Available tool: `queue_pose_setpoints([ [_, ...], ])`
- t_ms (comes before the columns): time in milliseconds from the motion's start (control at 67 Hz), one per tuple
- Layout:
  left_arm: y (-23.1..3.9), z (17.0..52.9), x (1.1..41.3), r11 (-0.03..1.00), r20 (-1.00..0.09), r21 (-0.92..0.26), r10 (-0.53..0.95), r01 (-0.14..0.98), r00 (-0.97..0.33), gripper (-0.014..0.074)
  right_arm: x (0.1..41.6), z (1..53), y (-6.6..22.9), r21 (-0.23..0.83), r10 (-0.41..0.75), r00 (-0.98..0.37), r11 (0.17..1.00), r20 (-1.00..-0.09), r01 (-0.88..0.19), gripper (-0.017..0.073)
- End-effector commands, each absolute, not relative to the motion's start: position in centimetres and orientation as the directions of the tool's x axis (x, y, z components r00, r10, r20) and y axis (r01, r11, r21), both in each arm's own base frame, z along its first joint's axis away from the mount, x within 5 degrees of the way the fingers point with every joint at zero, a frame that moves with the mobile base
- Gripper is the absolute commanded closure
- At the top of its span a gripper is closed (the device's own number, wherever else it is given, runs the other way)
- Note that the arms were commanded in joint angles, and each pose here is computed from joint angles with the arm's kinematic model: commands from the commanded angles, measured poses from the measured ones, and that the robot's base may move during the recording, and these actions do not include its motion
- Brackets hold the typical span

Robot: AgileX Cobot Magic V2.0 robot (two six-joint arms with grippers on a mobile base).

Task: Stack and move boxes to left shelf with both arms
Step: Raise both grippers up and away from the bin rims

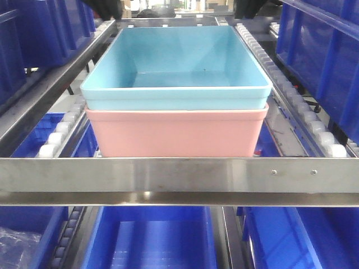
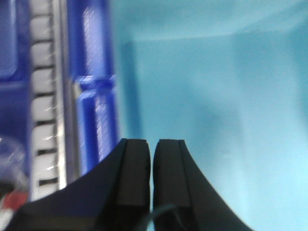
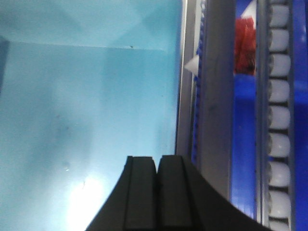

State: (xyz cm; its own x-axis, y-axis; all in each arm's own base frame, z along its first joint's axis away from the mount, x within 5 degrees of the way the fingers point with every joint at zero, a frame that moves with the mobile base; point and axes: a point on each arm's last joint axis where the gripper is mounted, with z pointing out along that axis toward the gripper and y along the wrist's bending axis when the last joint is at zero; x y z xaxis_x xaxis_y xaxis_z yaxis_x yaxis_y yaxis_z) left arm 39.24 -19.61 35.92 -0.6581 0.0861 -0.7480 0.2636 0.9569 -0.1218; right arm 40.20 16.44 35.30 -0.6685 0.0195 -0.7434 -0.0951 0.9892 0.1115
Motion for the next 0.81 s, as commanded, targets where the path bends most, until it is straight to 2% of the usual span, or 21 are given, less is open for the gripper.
queue_pose_setpoints([
  [0, -18.9, 40.8, 36.2, 0.931, -0.874, -0.169, 0.011, 0.325, -0.486, 0.0588, 37.9, 40.2, 15.7, 0.134, 0.034, -0.465, 0.974, -0.885, -0.183, 0.0506],
  [269, -16.6, 39.2, 31.2, 0.906, -0.926, -0.191, -0.039, 0.378, -0.375, 0.0588, 31.8, 39.2, 13.8, 0.146, 0.051, -0.291, 0.938, -0.955, -0.314, 0.0506],
  [433, -15.1, 38.6, 28.1, 0.886, -0.934, -0.247, -0.11, 0.393, -0.34, 0.0588, 27.9, 38.1, 12.6, 0.088, 0.017, -0.184, 0.918, -0.983, -0.387, 0.0506],
  [717, -11.9, 36.6, 21.9, 0.868, -0.962, -0.241, -0.154, 0.435, -0.226, 0.0587, 21.2, 35.7, 9.7, 0.077, 0.011, -0.161, 0.91, -0.987, -0.408, 0.0506],
  [791, -10.8, 35.9, 19.9, 0.87, -0.972, -0.204, -0.127, 0.448, -0.197, 0.0587, 19.4, 35.3, 8.9, 0.077, 0.017, -0.148, 0.909, -0.989, -0.409, 0.0506],
])
